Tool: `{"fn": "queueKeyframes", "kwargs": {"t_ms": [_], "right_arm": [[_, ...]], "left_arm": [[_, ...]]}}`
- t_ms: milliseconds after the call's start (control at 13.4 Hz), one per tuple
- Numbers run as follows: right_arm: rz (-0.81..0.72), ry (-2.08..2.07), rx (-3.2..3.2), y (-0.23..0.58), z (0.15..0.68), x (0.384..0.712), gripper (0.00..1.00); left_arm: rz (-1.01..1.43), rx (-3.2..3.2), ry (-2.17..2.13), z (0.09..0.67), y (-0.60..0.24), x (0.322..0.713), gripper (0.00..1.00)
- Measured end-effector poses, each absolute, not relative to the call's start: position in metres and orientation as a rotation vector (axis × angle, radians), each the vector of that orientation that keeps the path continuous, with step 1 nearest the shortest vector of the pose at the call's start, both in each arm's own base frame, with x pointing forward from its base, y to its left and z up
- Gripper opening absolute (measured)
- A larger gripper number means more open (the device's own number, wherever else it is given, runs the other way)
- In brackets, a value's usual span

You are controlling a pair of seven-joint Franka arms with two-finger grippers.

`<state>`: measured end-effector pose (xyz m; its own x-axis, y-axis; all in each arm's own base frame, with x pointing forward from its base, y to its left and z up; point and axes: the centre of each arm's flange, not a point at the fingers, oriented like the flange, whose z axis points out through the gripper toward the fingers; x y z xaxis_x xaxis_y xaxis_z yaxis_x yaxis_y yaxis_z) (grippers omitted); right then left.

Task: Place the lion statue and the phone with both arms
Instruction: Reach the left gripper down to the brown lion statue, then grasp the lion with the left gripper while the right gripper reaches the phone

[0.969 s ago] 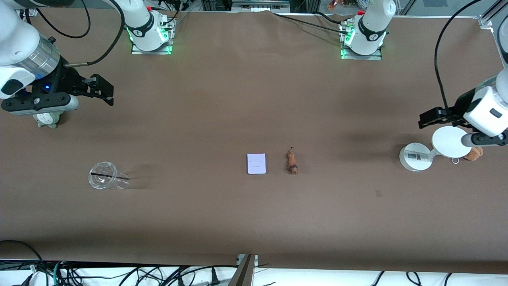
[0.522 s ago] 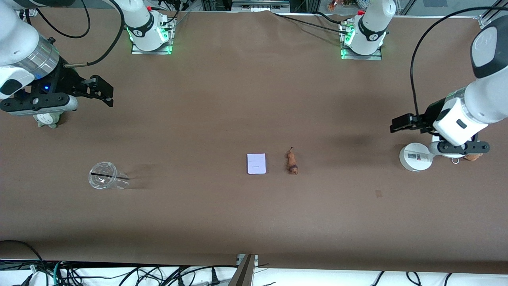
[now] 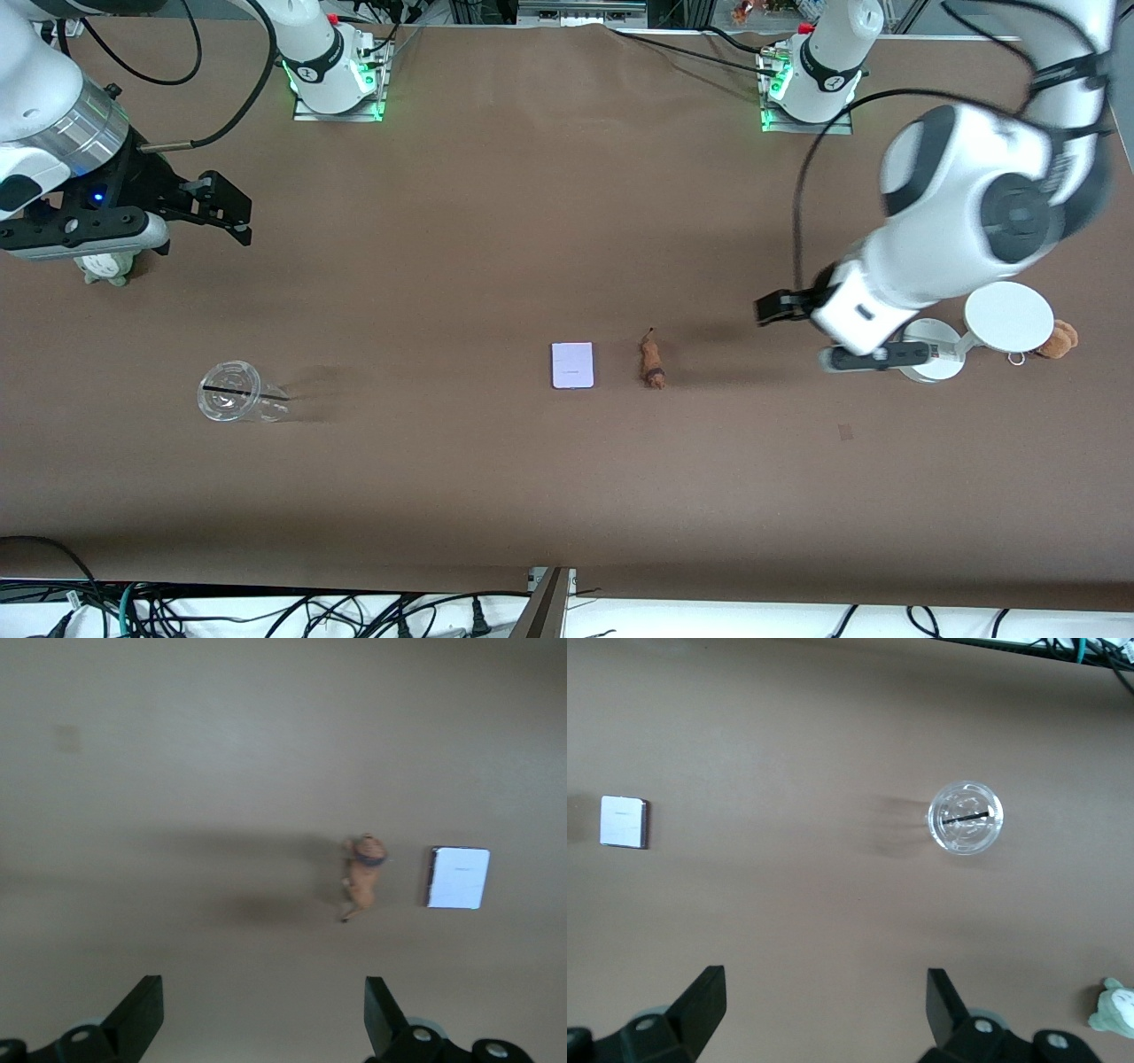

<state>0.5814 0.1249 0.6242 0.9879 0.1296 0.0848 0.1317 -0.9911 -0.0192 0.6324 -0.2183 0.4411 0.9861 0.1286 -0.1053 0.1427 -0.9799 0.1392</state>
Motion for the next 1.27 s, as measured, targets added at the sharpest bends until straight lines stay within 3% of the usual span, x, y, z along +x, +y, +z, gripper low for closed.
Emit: {"fn": "queueKeyframes", "kwargs": {"t_ms": [447, 894, 1267], "right_arm": [[-0.099, -0.236, -3.071, 0.148, 0.601, 0.592, 1.0], [-0.009, -0.242, -3.086, 0.154, 0.561, 0.607, 1.0], [0.103, -0.242, -3.102, 0.159, 0.515, 0.62, 1.0]], "left_arm": [[-0.063, 3.084, 0.245, 0.329, -0.342, 0.606, 1.0], [0.022, 3.054, 0.202, 0.24, -0.361, 0.586, 1.0], [0.124, 3.067, 0.178, 0.21, -0.372, 0.582, 1.0]]}}
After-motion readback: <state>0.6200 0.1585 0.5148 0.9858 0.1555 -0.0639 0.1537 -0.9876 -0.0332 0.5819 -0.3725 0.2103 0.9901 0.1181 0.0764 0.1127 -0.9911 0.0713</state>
